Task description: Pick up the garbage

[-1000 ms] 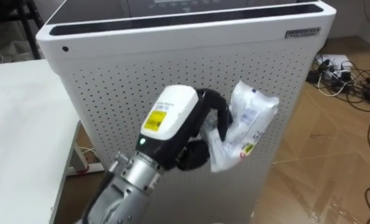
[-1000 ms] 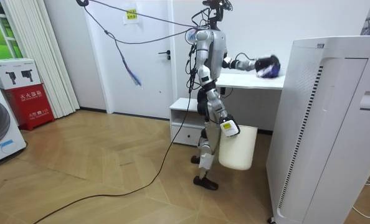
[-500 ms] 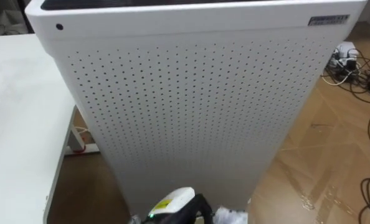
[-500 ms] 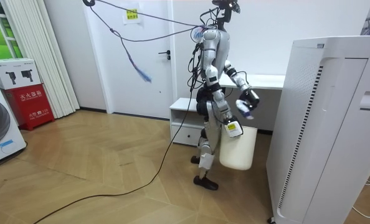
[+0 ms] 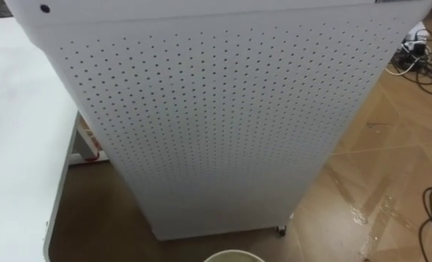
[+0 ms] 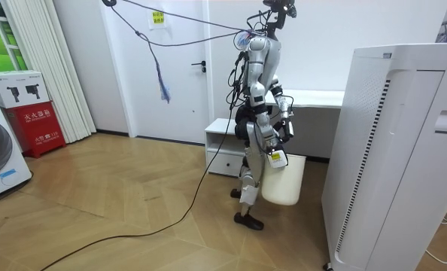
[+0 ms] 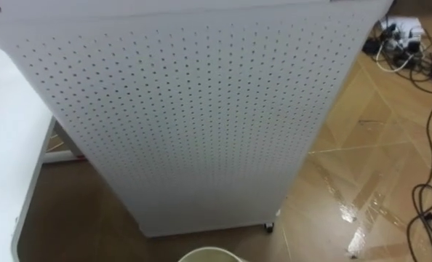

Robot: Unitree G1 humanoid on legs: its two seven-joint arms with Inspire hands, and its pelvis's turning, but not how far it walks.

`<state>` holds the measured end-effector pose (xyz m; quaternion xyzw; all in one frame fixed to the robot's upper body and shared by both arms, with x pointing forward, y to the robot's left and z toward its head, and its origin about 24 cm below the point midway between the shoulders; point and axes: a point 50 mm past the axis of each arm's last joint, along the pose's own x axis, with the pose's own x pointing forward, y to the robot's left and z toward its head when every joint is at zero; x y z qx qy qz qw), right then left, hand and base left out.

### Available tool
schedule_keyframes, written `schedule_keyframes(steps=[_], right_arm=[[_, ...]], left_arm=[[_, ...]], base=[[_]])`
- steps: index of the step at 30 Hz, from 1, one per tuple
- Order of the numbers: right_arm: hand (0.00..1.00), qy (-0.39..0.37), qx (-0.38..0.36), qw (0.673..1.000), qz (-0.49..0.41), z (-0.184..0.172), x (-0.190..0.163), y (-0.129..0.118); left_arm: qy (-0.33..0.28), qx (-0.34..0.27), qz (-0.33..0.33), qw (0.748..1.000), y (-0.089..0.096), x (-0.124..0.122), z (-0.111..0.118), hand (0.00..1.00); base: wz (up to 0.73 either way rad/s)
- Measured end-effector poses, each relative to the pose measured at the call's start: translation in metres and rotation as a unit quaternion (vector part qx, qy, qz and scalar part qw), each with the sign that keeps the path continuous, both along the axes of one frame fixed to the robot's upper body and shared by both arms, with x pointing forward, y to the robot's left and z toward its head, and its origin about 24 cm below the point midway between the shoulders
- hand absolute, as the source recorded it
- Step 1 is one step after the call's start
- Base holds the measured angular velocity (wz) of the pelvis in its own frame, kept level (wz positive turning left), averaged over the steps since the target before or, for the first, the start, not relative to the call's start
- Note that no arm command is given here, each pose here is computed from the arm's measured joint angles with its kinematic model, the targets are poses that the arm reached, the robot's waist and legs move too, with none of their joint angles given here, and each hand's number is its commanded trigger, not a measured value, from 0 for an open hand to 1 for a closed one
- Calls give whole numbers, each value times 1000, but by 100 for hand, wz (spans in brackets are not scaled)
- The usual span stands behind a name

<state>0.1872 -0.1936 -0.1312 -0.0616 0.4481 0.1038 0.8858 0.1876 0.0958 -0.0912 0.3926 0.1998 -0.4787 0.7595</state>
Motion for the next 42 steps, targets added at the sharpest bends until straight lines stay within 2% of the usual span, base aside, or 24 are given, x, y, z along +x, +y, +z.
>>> schedule_keyframes(steps=[11, 24, 42], right_arm=[[100, -9, 5, 1000, 11, 1, 2, 4], [100, 5, 18, 1000, 16, -4, -8, 4], [100, 10, 20, 1000, 13, -6, -13, 4]], left_arm=[[27, 16, 29, 999, 9, -9, -14, 0], [-5, 58, 10, 998, 14, -6, -15, 0], [44, 85, 29, 995, 23, -21, -35, 0]], base=[[-2], [0], [0]])
